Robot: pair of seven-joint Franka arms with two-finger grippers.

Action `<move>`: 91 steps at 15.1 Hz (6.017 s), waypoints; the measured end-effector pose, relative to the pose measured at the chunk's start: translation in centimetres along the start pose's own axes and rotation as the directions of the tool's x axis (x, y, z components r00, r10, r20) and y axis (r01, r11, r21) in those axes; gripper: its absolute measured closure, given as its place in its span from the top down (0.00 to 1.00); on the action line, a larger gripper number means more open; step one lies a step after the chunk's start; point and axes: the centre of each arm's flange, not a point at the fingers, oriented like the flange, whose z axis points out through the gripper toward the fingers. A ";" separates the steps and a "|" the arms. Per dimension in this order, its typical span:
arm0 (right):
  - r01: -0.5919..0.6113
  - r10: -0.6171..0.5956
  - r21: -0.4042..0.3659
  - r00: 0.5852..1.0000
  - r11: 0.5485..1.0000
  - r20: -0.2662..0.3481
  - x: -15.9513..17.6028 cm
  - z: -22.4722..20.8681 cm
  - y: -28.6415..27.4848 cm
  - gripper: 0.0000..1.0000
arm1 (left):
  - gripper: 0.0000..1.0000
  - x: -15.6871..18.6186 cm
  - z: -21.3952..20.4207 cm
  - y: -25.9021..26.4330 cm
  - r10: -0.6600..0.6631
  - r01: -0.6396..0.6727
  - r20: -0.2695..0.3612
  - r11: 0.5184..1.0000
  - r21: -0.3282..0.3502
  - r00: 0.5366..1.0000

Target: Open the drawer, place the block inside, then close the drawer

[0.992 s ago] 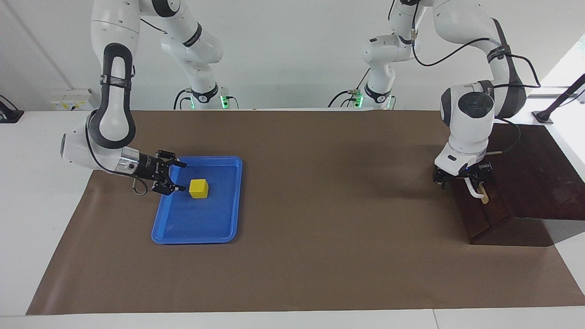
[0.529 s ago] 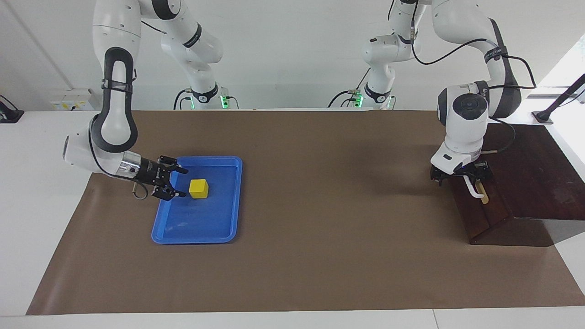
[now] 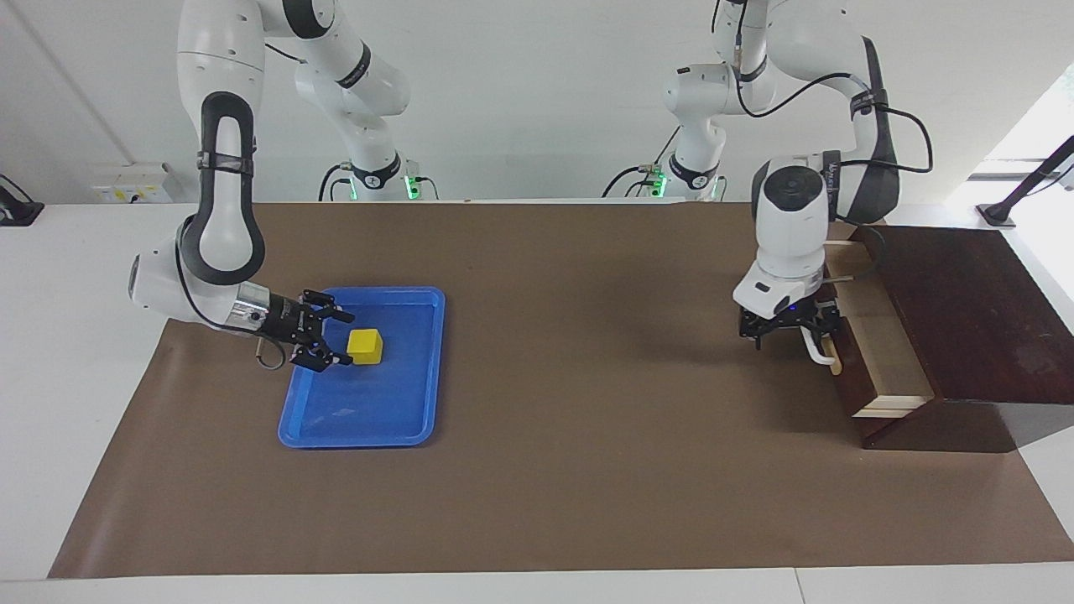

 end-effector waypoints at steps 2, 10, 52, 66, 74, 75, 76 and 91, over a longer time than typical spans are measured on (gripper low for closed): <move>0.004 -0.004 0.000 1.000 1.000 -0.004 0.0 0.3 0.0 1.00 | 1.00 -0.2 -1.7 3.9 -0.010 0.010 0.004 1.000 -0.002 1.000; 0.032 -0.032 -0.009 0.999 0.999 -0.010 -0.5 1.1 -0.2 1.00 | 1.00 1.4 -7.8 5.6 -0.153 0.163 0.110 0.983 -0.082 0.982; -0.034 0.034 0.006 0.999 0.999 -0.039 -33.9 12.2 -8.0 0.56 | 1.00 4.4 -15.3 27.1 -0.855 0.952 0.425 -0.230 0.204 -0.298; -0.022 0.022 0.004 0.999 1.000 -0.035 -34.4 12.4 -7.9 0.56 | 0.58 4.9 -15.2 26.0 -0.840 0.919 0.379 -0.326 0.221 -0.388; -0.059 0.059 0.012 0.998 0.998 -0.033 -34.7 12.0 -8.0 0.89 | 0.56 5.1 -15.1 25.5 -0.844 0.920 0.370 -0.329 0.216 -0.388; -0.061 0.061 0.013 0.998 0.998 -0.033 -34.7 11.9 -8.0 0.99 | 0.56 5.3 -15.0 24.9 -0.850 0.922 0.363 -0.321 0.215 -0.381; -0.062 0.063 0.014 0.997 0.998 -0.033 -34.7 11.9 -8.0 1.00 | 0.56 5.6 -14.9 23.5 -0.857 0.925 0.356 -0.314 0.215 -0.373; 0.102 -0.100 0.001 0.976 0.995 -0.194 -30.6 1.4 -9.0 1.00 | 0.56 4.1 -9.0 -18.3 -0.928 0.993 0.370 0.007 0.116 -0.037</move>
